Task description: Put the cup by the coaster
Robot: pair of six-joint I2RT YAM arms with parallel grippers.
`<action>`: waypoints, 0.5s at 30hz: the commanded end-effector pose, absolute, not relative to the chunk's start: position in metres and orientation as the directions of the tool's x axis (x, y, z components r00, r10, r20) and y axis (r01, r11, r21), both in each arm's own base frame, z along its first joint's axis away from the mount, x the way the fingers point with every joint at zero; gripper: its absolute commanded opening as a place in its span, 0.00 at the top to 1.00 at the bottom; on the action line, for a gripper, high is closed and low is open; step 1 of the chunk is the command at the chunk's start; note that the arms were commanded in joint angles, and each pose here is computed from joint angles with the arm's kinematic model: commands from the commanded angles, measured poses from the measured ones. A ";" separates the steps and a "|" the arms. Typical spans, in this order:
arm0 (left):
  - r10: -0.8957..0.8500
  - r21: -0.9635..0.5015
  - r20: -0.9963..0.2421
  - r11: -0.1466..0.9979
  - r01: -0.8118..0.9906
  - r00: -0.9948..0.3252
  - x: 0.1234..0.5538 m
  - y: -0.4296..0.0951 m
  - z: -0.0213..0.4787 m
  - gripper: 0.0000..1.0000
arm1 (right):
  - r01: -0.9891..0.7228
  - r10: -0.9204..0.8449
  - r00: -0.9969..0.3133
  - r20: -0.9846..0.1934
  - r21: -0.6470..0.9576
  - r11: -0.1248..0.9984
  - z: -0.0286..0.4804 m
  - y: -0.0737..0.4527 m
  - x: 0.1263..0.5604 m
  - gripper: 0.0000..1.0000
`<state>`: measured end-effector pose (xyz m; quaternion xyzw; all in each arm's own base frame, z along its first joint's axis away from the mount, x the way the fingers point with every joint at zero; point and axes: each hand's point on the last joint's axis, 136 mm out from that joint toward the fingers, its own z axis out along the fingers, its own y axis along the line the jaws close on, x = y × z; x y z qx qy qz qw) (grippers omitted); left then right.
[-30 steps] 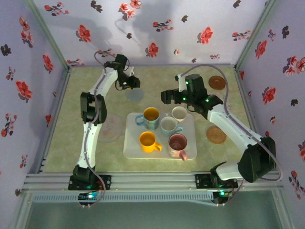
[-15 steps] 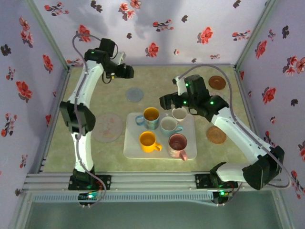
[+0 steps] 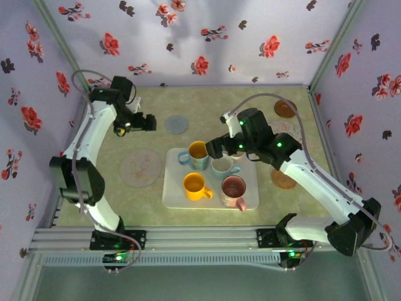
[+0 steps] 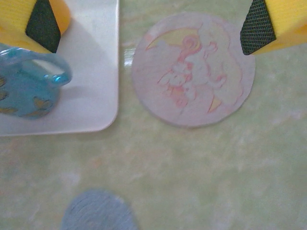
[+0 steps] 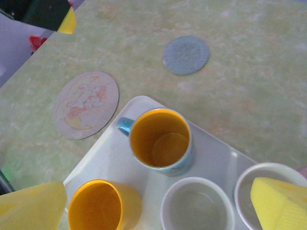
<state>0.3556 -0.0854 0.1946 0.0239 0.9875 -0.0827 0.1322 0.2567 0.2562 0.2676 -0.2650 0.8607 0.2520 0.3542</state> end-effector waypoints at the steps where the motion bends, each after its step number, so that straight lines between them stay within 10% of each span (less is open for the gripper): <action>1: -0.080 -0.127 -0.266 0.991 -0.047 -0.961 0.334 -0.058 0.188 0.01 | -0.661 -0.267 -0.585 -0.766 0.259 0.704 0.275 0.267 0.245 0.00; 15: -0.295 -0.078 -0.175 0.955 -0.286 -0.939 0.282 -0.012 0.131 0.01 | -0.673 -0.231 -0.590 -0.774 0.313 0.670 0.258 0.297 0.233 0.00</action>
